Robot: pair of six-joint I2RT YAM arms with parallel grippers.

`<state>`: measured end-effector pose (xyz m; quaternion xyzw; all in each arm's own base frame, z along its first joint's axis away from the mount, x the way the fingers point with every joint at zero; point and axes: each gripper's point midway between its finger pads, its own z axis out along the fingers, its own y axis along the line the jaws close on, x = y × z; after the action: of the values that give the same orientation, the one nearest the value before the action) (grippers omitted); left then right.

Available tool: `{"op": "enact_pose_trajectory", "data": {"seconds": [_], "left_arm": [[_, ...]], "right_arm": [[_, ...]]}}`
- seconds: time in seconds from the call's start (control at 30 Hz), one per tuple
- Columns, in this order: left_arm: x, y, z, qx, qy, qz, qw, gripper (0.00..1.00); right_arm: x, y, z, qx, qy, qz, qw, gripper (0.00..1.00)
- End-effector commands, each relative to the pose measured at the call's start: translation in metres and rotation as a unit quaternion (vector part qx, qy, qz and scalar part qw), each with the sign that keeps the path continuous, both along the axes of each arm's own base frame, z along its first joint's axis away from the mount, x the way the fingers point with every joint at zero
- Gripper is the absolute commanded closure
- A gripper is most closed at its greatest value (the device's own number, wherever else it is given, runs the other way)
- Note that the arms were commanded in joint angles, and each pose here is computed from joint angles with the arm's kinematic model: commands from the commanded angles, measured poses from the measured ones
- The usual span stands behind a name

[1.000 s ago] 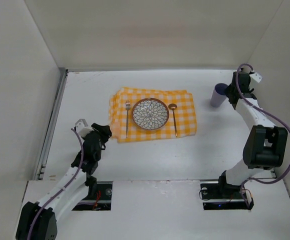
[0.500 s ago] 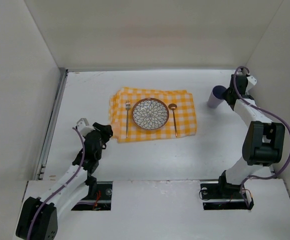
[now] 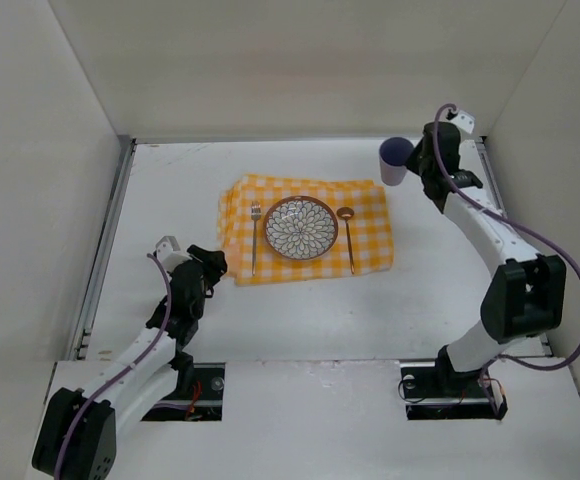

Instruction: Set the dinner table for one person

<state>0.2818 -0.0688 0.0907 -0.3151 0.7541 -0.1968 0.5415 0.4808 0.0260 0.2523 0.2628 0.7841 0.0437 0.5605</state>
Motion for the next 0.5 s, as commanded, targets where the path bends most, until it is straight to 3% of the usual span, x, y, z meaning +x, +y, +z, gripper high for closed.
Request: {"op": "enact_pose_trajectory", "data": {"seconds": [0.0,0.17,0.47], "left_arm": [[0.005,0.002,0.010,-0.013,-0.024,0.007,1.000,0.55],[0.005,0.002,0.013,-0.015,-0.028,0.006,0.999,0.55],[0.005,0.002,0.011,-0.013,-0.025,0.006,1.000,0.55]], "right_arm": [[0.015,0.029,-0.010,0.002,0.010,0.036,0.999,0.80],[0.032,0.071,-0.020,0.047,0.000,0.093,0.995,0.80],[0.039,0.081,-0.049,0.057,0.025,0.100,0.993,0.80]]}}
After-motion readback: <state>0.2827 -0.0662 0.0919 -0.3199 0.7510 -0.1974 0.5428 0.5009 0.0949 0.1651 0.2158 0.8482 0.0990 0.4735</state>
